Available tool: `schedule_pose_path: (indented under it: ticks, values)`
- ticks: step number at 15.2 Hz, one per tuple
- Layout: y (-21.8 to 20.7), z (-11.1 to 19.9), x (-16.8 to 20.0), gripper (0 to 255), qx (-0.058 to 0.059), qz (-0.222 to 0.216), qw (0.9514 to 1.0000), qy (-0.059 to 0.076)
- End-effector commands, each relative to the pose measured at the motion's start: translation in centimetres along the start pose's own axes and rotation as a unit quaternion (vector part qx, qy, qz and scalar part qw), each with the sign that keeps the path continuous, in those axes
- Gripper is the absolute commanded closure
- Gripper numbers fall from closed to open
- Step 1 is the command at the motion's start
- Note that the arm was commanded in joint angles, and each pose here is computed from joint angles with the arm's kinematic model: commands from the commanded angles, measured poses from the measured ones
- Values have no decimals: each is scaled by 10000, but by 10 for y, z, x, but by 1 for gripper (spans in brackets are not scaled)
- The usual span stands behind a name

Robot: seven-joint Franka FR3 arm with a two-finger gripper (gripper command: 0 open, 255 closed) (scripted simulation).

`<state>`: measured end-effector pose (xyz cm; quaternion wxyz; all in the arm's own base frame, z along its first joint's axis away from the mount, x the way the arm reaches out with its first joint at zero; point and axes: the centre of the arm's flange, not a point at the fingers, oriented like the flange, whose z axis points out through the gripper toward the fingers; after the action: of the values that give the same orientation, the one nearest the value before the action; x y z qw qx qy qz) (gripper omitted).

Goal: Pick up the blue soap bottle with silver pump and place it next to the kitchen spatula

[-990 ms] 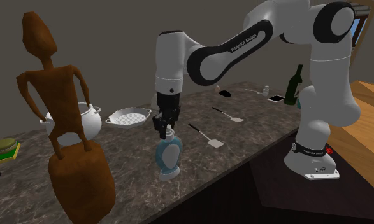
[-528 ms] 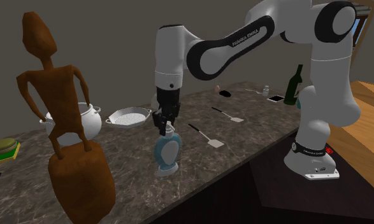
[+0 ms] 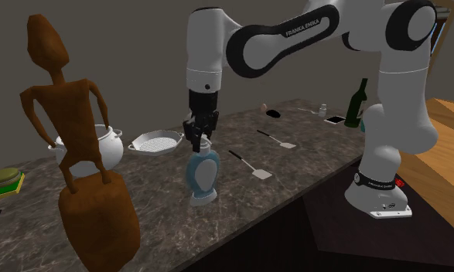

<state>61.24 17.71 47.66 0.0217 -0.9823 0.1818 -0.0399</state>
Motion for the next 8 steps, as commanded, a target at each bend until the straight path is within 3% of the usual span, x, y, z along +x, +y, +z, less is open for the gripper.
schedule_pose_path:
  ticks: [1,4,8]
  values:
    - [-1,-10,0,255,0,0,10000,1]
    - [-2,-25,1,255,0,0,10000,1]
    - [44,-45,-17,255,0,0,10000,1]
